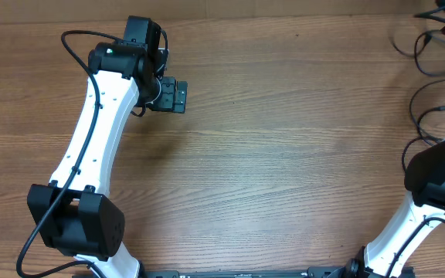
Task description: Untangle cables
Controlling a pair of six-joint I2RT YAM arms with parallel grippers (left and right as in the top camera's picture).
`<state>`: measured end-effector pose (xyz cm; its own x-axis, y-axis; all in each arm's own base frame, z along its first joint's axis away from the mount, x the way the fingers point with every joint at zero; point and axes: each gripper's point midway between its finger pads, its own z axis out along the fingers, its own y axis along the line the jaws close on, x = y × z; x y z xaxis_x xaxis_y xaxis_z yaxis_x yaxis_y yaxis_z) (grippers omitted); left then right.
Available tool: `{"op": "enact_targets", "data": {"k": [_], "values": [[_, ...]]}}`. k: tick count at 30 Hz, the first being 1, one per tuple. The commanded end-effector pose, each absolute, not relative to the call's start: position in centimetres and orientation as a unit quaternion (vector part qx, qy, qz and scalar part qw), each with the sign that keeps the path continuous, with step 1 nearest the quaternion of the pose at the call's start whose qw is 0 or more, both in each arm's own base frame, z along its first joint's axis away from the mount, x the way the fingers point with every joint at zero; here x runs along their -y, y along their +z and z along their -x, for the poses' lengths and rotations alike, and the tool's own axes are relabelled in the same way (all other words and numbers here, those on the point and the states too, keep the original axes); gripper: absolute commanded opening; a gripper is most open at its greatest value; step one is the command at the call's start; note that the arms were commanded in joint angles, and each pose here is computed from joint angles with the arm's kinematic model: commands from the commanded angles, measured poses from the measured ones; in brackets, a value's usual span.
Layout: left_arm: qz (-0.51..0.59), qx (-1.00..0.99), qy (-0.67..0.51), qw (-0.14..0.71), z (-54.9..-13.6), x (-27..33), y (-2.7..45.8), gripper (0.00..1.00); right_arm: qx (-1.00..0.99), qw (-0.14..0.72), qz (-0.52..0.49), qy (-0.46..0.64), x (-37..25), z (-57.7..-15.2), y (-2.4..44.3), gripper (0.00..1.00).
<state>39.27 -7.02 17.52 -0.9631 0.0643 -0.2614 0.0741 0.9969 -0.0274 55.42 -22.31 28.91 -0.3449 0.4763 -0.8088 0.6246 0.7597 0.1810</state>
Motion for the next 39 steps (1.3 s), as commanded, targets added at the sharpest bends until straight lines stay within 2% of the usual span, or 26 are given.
{"op": "enact_targets", "data": {"k": [1,3,7,8,16,27,39], "values": [[-0.028,-0.992,-0.020,0.125,-39.1,7.3,17.1,1.00,-0.815,0.462,-0.340,-0.082,22.6,-55.4,28.9,0.73],[-0.028,-0.992,-0.020,0.125,-39.1,7.3,17.1,1.00,-0.817,0.458,-0.340,-0.080,22.5,-55.3,28.7,0.77],[-0.028,-0.992,-0.020,0.125,-39.1,7.3,17.1,1.00,-0.841,0.438,-0.313,-0.042,20.7,-55.4,27.7,0.90],[-0.028,-0.992,-0.020,0.125,-39.1,7.3,17.1,1.00,-0.858,0.431,-0.281,-0.016,19.4,-55.6,27.3,1.00],[-0.028,-0.992,-0.020,0.125,-39.1,7.3,17.1,1.00,-0.896,0.393,-0.190,0.081,14.2,-54.6,26.9,1.00],[-0.028,-0.992,-0.020,0.125,-39.1,7.3,17.1,1.00,-0.936,0.315,-0.123,0.096,7.8,-49.4,27.8,1.00],[-0.028,-0.992,-0.020,0.125,-39.1,7.3,17.1,1.00,-0.979,0.170,0.014,0.114,-6.5,-43.8,24.5,1.00]]}}
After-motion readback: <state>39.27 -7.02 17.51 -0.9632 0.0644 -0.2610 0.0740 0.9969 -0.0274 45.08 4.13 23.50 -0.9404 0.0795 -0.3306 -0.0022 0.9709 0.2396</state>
